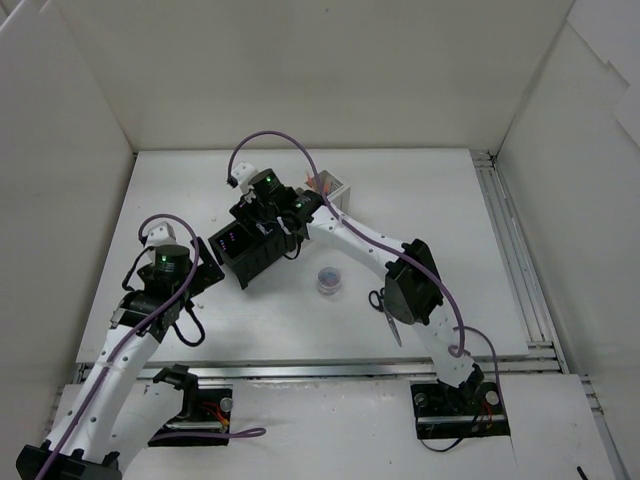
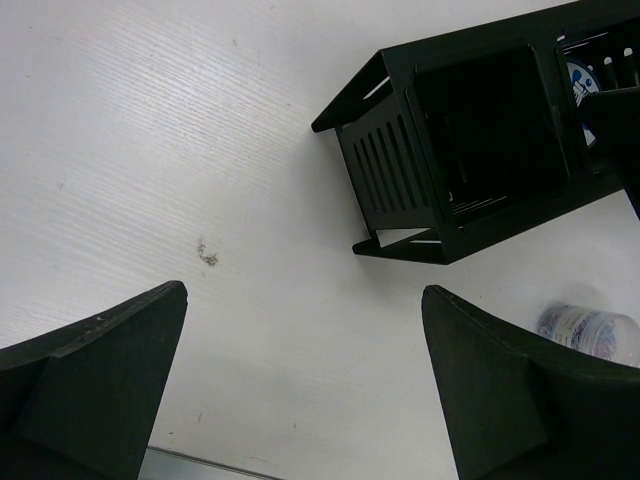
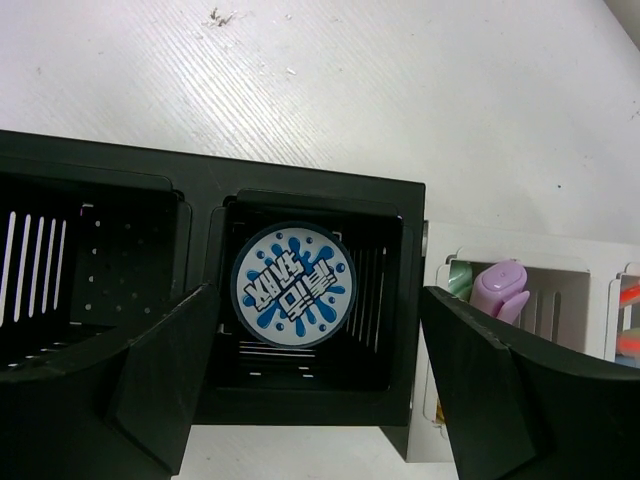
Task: Sort the stationery into containers
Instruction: Place the stationery in the storage box, then move the storage box to the center of the board.
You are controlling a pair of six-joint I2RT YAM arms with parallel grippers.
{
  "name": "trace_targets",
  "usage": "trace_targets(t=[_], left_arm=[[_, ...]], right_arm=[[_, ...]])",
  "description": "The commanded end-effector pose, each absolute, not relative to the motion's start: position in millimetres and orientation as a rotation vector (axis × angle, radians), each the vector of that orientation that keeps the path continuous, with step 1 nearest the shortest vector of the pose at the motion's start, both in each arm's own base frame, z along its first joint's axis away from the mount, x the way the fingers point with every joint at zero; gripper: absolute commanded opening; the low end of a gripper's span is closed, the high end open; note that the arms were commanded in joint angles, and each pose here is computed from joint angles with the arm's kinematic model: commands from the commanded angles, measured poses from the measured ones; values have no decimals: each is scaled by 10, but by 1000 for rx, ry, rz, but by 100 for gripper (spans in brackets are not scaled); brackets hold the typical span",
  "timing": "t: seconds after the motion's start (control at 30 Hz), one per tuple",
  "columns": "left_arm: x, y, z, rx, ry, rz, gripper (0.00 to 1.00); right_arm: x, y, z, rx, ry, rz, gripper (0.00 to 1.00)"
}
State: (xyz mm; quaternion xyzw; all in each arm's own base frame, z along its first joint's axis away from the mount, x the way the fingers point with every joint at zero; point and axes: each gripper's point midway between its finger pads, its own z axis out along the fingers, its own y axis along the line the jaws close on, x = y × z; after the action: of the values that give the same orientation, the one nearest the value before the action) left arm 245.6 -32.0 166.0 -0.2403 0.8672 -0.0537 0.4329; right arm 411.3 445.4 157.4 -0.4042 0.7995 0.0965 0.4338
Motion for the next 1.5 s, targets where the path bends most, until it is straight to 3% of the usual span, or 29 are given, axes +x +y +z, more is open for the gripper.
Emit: trace_targets(t=[0.0,0.4,0.53,0.63,1.0,1.17,1.33,1.47], left_arm=[[2574,-335,1962,-579,2079,-173,100],[2701,-389,2087,-521,2060,-189,100],[3015,-561,2387,-360,1974,-252,99],[3305,-756,2585,-170,1964,-275,100],[4398,-1376,2313,303,2135,-401,97],[4669,-1551,2091,370,2179,-468,86],[4712,-1603,1908,403,2218,-494,63],[4652,-1602,1814,416,2219,-500,54]], right_arm=[[4054,4476,2071,-975,1906,273,79],[3844,4081,2476,-881,1905,212,78],[3808,3779,2704,-737,1912,147,81],[3768,3475,2811,-613,1928,111,98],[3341,1995,2526,-185,2024,47,98],[3100,1548,2278,-77,2045,18,98],[2926,1291,2300,-14,2011,28,98],[2884,1195,2345,8,1991,26,98]])
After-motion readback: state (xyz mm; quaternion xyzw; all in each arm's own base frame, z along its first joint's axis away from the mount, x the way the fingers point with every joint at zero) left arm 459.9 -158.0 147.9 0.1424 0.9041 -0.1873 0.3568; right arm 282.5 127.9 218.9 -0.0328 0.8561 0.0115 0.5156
